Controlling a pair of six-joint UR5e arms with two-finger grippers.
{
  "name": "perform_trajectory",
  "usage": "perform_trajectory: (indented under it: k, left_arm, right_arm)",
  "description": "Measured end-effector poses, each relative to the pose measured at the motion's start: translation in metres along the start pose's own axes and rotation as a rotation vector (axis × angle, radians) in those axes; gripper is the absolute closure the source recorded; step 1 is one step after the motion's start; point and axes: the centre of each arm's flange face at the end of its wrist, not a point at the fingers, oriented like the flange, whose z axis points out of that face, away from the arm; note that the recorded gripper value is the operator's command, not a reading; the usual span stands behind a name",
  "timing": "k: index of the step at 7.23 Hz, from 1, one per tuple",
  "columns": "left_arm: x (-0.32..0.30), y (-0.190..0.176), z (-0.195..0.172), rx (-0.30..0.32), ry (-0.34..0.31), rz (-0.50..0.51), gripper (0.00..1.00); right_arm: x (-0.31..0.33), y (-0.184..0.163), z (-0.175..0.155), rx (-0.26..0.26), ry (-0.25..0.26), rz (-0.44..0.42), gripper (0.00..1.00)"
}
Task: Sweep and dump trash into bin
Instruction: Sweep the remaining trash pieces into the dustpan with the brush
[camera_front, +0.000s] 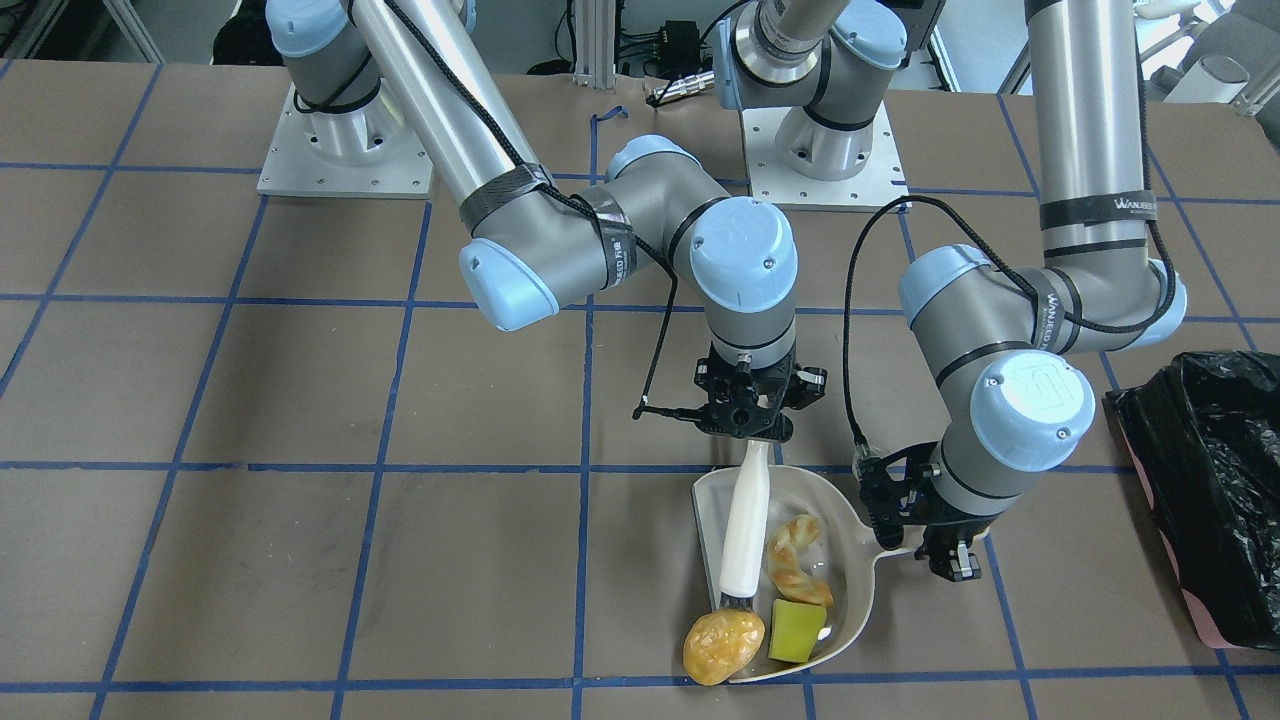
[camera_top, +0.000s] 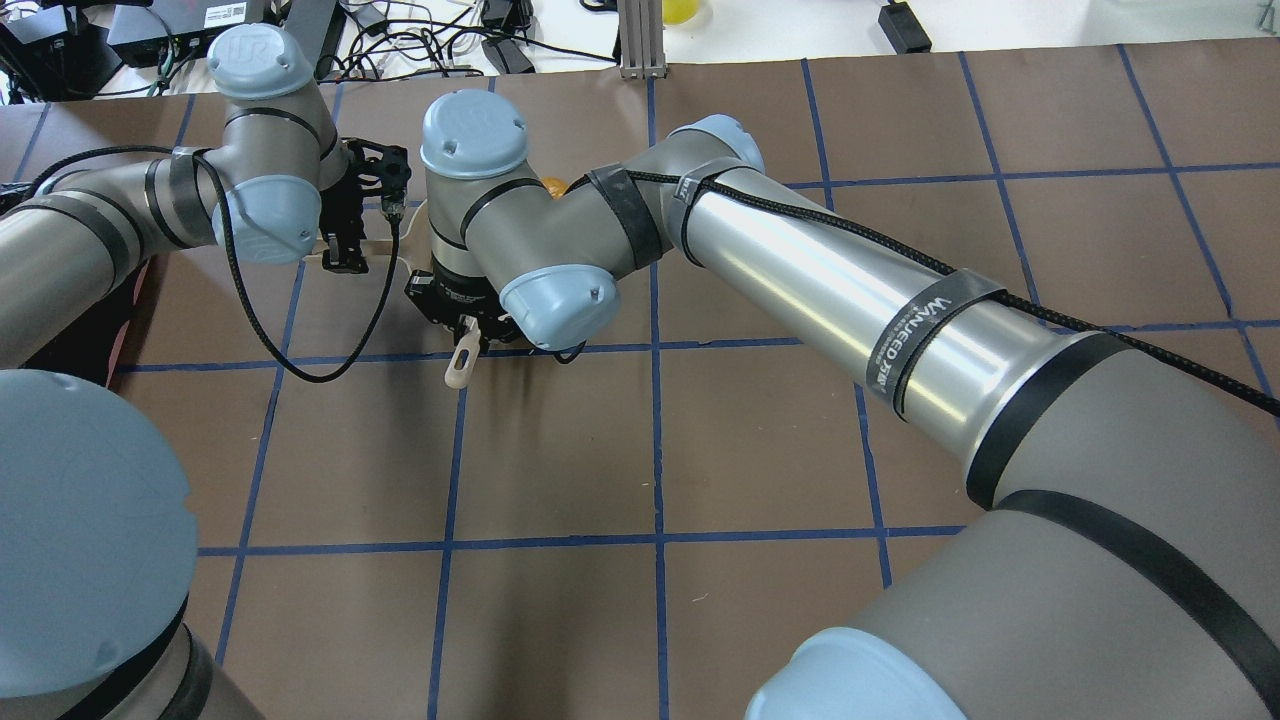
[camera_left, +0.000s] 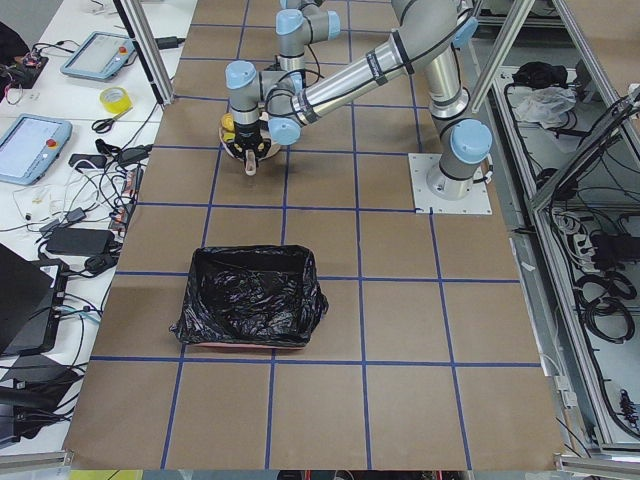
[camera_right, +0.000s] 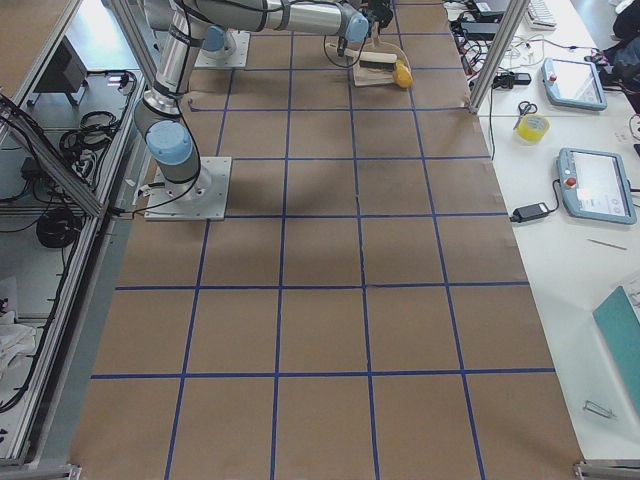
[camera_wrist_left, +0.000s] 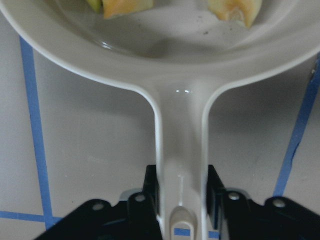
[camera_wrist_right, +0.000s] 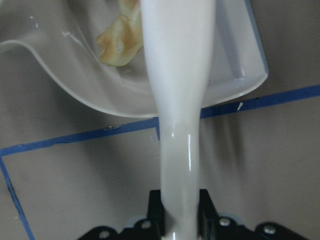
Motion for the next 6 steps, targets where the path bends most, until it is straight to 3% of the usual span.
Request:
perform_trajectory:
  k: [3, 6]
  left_arm:
    - [0.0, 0.0, 0.001, -0.002, 0.002, -0.001, 0.95]
    - [0.0, 0.0, 0.002, -0.003, 0.003, -0.001, 0.95]
  right_arm:
    - [0.036, -0.023, -0.049, 0.011, 0.079, 0.055, 1.0]
    - [0.072, -0.063, -0.051, 0.014, 0.135, -0.067, 1.0]
